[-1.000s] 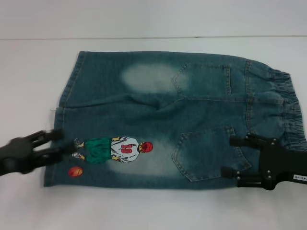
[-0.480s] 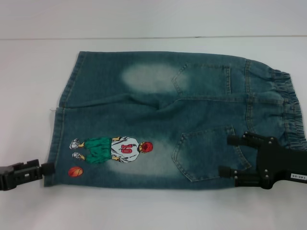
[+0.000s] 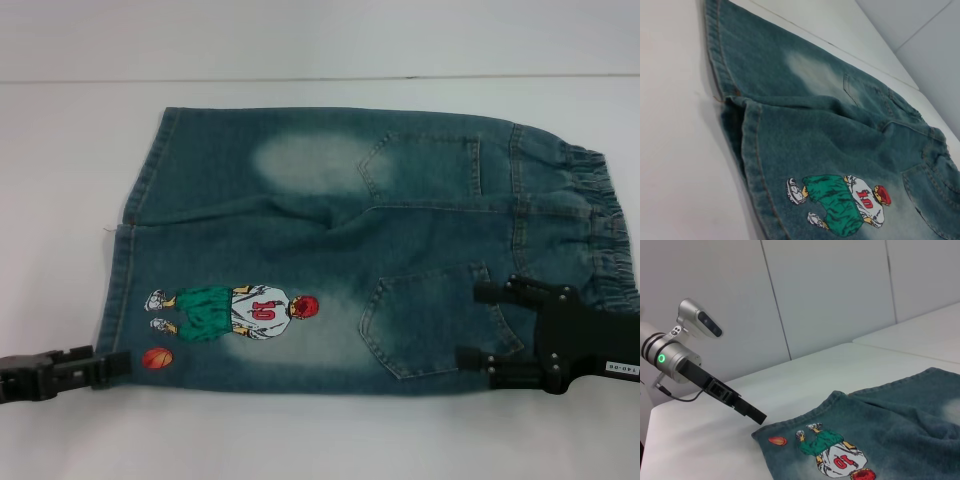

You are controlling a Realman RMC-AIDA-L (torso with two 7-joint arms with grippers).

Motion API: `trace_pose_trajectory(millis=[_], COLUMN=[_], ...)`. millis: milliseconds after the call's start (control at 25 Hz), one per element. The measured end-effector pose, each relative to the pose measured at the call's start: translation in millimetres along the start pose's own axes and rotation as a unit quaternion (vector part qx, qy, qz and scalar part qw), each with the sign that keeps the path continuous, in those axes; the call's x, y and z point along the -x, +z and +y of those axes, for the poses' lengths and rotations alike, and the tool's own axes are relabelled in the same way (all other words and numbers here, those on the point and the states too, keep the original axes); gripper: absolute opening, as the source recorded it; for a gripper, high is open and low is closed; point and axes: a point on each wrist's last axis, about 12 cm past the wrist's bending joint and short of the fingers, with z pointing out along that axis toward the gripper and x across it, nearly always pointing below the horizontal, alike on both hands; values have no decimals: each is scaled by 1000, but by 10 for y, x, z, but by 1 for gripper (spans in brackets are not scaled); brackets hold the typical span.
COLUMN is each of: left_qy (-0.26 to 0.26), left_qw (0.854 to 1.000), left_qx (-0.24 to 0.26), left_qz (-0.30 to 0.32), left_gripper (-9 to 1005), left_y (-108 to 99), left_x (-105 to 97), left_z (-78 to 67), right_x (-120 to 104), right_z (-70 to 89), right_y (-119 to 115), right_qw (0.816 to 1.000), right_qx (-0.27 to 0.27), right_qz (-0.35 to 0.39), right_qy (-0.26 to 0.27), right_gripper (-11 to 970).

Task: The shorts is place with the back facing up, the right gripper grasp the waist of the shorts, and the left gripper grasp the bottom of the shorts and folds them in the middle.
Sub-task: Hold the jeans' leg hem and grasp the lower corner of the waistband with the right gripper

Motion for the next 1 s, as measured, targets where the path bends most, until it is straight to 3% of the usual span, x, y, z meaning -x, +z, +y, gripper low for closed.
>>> trace_pose_trajectory(millis=[480,680,1000], left_qy=[18,9,-6], left_qw=[999,1000,999], left_qx=[-25,5,35], left_qz=[22,-4,8], left_gripper=[918,918,917], left_y=[174,29,41], left_x=[53,86,62], left_z=[-93,-20,42], right_x=[-18,-17,-16], right_z=[1,-7,-20], right_y=[-15,-12,14], right_qw=[1000,1000,1000], right_qx=[-5,-7,-9], right_qz=[1,3,7], right_qy=[6,6,6], right_gripper=[942,942,941])
